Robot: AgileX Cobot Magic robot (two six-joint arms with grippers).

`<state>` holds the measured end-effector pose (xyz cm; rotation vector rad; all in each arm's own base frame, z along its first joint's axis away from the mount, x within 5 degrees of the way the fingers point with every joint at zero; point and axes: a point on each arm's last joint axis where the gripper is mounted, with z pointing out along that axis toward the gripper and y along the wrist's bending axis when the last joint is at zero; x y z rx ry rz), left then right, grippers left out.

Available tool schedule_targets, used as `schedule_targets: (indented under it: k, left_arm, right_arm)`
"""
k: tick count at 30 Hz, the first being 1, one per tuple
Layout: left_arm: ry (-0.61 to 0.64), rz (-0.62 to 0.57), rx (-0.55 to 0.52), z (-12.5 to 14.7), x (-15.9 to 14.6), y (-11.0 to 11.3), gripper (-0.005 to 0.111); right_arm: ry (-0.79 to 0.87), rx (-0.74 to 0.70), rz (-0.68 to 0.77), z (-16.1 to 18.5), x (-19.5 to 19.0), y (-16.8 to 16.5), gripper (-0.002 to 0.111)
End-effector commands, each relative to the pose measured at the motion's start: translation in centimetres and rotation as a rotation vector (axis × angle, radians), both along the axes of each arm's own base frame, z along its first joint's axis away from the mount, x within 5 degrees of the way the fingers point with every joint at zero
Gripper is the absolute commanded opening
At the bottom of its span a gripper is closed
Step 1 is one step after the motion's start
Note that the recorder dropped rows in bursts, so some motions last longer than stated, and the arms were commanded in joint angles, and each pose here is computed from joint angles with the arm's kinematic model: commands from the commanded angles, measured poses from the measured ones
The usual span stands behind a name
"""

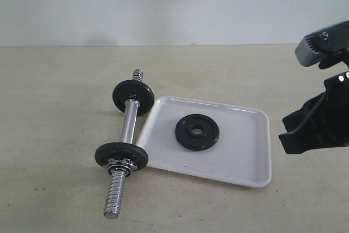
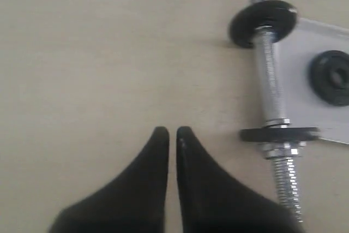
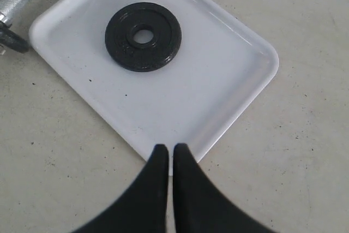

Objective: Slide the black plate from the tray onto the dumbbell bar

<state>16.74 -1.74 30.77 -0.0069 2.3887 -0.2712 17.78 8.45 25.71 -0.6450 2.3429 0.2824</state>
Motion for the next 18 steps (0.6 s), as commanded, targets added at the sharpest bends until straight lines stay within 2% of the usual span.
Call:
schedule_targets:
  k: [1, 5, 9, 11, 15, 18]
  left_arm:
    - [-0.03, -0.054, -0.064, -0.8, 2.2, -0.8, 0.004]
    - [0.057, -0.051, -0.083, -2.9, 4.3, -0.9, 0.004]
    - [0.142, -0.147, -0.136, -5.3, 6.2, -1.8, 0.004]
    - [0.157, -0.199, -0.162, -5.9, 7.2, -2.7, 0.004]
    - [0.197, -0.29, -0.148, -6.8, 9.2, -5.2, 0.004]
    - [0.191, -0.351, -0.134, -6.9, 10.8, -7.3, 0.004]
  right_arm:
    - [-0.044, -0.008, 0.018, 0.4, 0.2, 0.0, 0.0]
    - [-0.09, -0.005, 0.018, 0.7, 0.5, 0.1, 0.0]
    - [-0.118, 0.003, 0.011, 0.9, 0.7, 0.1, 0.0]
    - [-0.117, -0.002, 0.019, 1.1, 0.8, 0.1, 0.0]
    - [-0.138, -0.013, 0.038, 1.5, 1.1, 0.2, 0.0]
    - [-0.094, -0.025, 0.051, 1.7, 1.5, 0.5, 0.0]
